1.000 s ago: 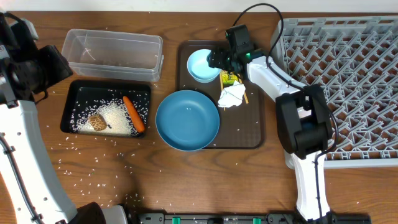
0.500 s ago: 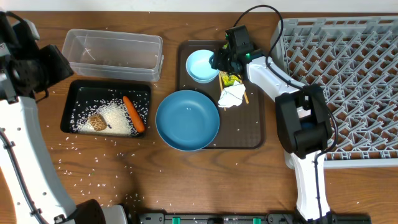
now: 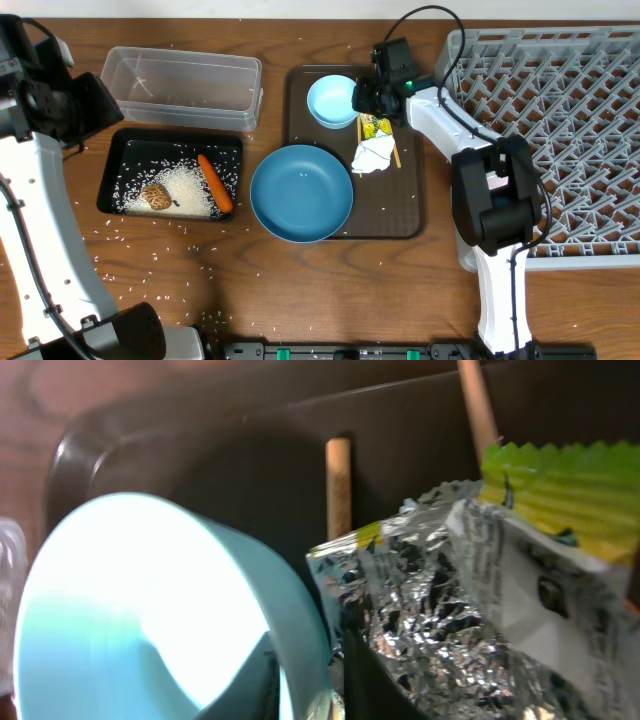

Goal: Sort waste into correct bins and load items into the dishwasher rack
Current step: 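Reach the right gripper to the small light blue bowl and grasp it, then lift the light blue bowl and carry it right over the rack, then lower the light blue bowl into the back of the rack, tilting it upright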

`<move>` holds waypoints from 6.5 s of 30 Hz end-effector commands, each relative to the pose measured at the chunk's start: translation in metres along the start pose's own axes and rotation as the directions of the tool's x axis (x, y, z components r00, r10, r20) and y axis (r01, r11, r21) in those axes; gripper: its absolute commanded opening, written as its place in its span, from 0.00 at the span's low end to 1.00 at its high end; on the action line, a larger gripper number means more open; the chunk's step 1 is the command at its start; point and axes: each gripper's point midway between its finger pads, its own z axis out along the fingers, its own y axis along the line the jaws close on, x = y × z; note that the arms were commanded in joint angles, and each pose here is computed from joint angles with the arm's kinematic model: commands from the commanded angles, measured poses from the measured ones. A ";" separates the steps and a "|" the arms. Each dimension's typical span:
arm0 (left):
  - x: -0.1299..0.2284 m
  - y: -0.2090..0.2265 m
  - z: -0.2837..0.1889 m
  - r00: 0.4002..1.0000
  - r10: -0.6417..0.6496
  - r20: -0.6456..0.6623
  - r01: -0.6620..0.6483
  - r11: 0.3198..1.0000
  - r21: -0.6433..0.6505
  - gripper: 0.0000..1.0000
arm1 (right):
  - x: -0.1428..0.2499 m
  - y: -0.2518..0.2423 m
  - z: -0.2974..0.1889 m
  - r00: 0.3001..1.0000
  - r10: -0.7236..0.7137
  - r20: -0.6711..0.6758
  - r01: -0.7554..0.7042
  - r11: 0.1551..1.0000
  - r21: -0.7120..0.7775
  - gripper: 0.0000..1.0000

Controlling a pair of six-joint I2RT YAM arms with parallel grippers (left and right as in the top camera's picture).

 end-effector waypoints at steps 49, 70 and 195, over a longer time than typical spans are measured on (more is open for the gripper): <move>0.007 0.004 0.024 0.996 -0.052 -0.075 0.052 0.999 -0.008 0.73 | -0.140 -0.212 -0.360 0.903 -0.398 0.162 -0.069 0.237 0.969 0.01; 0.005 0.003 0.024 0.994 -0.085 -0.068 0.084 0.996 -0.009 0.72 | -0.146 -0.272 -0.293 0.779 -0.456 -0.431 0.510 0.059 0.858 0.01; 0.020 0.002 0.041 0.985 -0.115 -0.126 0.117 0.993 0.008 0.73 | -0.145 -0.248 -0.268 0.578 -0.389 -0.718 0.713 -0.187 0.676 0.01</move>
